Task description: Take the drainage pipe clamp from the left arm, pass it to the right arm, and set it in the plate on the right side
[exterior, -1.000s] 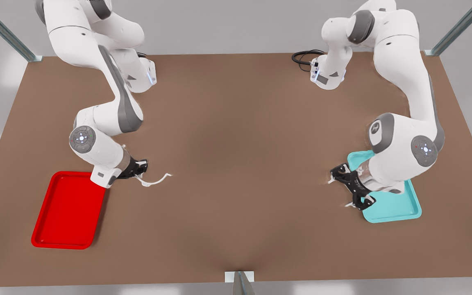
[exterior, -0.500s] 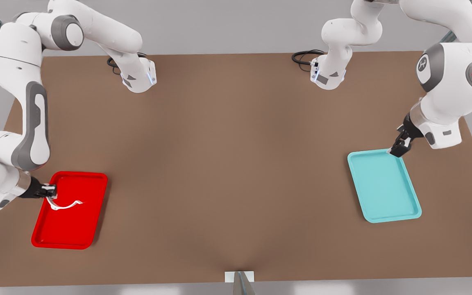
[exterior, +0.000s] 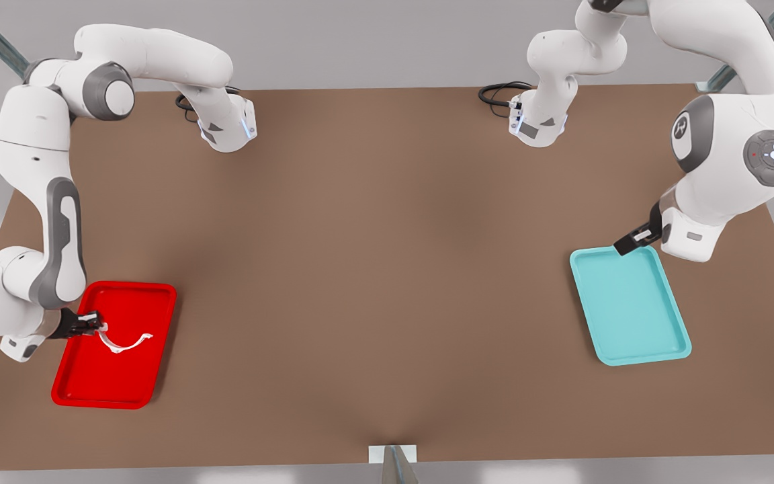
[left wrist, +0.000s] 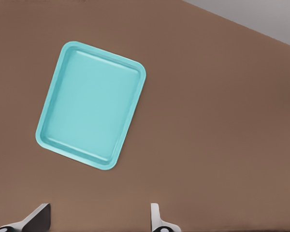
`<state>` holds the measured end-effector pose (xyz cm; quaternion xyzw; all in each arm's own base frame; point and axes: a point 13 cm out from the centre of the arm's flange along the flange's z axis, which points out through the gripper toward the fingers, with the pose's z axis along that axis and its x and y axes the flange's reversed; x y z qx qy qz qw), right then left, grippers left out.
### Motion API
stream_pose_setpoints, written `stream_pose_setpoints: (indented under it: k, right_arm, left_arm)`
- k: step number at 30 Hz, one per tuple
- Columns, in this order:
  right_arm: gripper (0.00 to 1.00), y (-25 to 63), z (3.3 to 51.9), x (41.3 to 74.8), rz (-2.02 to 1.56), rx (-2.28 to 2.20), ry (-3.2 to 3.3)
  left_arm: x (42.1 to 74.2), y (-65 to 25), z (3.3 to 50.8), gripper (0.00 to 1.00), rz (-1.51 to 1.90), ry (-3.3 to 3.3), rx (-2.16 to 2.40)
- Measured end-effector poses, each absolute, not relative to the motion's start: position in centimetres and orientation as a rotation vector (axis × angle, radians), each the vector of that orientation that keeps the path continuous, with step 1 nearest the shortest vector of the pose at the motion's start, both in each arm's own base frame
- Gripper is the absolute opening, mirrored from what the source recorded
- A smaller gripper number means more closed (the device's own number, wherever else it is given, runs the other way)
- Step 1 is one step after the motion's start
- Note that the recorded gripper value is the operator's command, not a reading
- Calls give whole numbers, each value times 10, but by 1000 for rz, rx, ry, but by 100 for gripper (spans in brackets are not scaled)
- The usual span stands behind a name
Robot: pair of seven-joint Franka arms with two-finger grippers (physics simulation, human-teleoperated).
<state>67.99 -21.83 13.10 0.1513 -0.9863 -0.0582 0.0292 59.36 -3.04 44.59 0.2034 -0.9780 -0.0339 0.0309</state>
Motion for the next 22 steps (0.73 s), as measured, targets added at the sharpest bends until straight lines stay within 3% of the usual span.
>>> stream_pose_setpoints:
  k: [5,8,12,22]
  right_arm:
    - [100,-209,150,685,-152,563,-3037]
    - [100,-95,286,706,-46,833,-3046]
    - [100,62,450,668,40,1067,-3084]
    - [100,7,462,585,63,459,-3099]
  left_arm:
    - [596,-32,440,100,-106,-3033,468]
    - [604,-31,452,100,-96,-3071,398]
    - [606,-30,455,100,-89,-3088,312]
    - [606,-34,456,100,-81,-3099,151]
